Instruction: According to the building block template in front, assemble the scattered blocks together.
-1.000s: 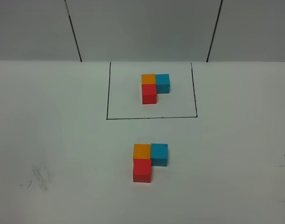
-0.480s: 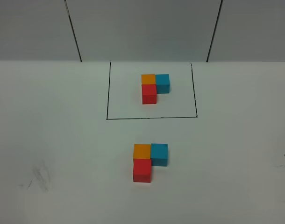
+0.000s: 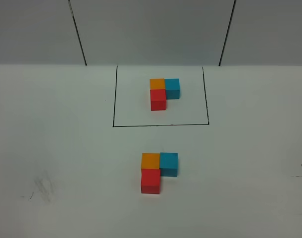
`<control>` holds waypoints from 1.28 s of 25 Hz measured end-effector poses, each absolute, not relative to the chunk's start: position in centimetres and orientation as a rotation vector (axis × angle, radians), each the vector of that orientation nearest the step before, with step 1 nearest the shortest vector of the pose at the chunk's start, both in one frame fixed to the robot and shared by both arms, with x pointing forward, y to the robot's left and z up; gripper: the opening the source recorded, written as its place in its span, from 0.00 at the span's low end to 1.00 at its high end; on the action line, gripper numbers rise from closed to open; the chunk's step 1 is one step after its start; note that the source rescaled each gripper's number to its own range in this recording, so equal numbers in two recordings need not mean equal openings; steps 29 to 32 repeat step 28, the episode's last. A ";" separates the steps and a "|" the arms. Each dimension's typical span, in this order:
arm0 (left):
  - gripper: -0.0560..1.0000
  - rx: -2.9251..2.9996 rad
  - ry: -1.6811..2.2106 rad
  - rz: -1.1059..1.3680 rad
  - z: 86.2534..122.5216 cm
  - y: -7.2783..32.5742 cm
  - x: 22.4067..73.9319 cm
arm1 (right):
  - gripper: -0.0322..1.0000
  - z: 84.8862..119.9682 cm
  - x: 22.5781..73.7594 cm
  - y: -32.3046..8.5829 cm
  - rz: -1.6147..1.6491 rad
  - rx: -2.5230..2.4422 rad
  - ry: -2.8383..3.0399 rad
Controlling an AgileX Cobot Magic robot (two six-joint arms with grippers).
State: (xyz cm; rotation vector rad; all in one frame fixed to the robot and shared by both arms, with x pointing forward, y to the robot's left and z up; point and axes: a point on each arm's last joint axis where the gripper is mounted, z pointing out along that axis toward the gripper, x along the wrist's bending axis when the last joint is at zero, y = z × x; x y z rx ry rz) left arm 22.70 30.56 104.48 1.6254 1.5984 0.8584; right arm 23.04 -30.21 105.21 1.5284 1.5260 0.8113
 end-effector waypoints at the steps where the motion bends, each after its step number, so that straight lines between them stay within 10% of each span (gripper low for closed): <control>1: 0.66 1.625 1.599 0.858 104.5 30.6 22.7 | 0.73 105.2 23.1 -30.3 0.816 1.531 1.520; 32: 0.66 1.625 1.599 0.858 104.5 30.6 22.7 | 0.73 105.3 23.1 -30.4 0.827 1.545 1.494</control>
